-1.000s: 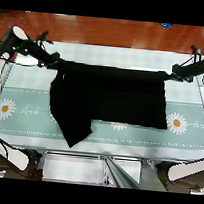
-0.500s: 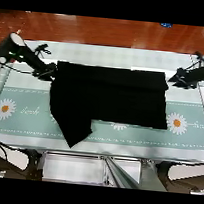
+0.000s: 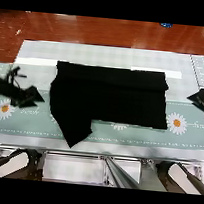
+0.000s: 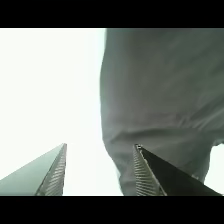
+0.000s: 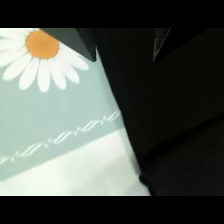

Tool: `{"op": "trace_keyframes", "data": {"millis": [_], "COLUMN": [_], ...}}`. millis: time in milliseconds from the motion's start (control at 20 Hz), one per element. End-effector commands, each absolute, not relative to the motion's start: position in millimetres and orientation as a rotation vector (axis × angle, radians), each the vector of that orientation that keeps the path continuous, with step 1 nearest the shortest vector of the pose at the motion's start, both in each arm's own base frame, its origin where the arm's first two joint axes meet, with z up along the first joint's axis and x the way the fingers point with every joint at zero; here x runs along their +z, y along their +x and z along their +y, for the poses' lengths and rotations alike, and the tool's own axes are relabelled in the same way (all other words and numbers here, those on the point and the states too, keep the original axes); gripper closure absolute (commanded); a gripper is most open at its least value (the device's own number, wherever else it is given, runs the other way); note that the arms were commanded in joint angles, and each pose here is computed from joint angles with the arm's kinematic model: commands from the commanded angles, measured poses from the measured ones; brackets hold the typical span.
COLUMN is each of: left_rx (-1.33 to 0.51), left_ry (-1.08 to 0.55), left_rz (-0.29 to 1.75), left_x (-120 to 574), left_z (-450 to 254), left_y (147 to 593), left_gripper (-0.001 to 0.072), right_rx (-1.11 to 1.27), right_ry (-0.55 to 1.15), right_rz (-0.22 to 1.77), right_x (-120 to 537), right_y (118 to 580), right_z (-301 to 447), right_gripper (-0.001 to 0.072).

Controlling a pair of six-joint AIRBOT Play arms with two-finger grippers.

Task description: Fold the shirts.

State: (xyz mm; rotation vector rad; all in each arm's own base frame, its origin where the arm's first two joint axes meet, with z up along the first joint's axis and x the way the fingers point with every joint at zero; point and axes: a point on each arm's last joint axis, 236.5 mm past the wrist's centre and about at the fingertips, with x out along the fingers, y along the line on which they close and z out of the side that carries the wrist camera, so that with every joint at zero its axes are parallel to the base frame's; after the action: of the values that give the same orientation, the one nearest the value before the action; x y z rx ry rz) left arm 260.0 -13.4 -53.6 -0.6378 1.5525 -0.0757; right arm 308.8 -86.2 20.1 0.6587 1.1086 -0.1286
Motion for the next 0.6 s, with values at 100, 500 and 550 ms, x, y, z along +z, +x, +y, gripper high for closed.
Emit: {"op": "trace_keyframes", "data": {"millis": [100,500,550], "left_rx": [-0.101,-0.196,-0.221], "left_ry": [-0.818,-0.679,-0.650], "left_rz": [1.564,1.642,1.635], "left_x": [-96.0,-130.1,-130.0], "left_z": [-60.2,-119.4,-121.6], "left_y": [202.0,196.3,200.2], "left_gripper": [0.0202,0.0368,0.0667], "right_rx": [-0.146,-0.254,-0.322], "right_ry": [0.700,0.744,0.748], "right_rz": [1.082,1.142,1.188], "right_x": [2.2,-8.5,-18.1], "right_y": [280.3,259.1,240.7], "right_z": [-76.0,-92.3,-105.2], "right_gripper": [0.0303,0.0303,0.0303]}}
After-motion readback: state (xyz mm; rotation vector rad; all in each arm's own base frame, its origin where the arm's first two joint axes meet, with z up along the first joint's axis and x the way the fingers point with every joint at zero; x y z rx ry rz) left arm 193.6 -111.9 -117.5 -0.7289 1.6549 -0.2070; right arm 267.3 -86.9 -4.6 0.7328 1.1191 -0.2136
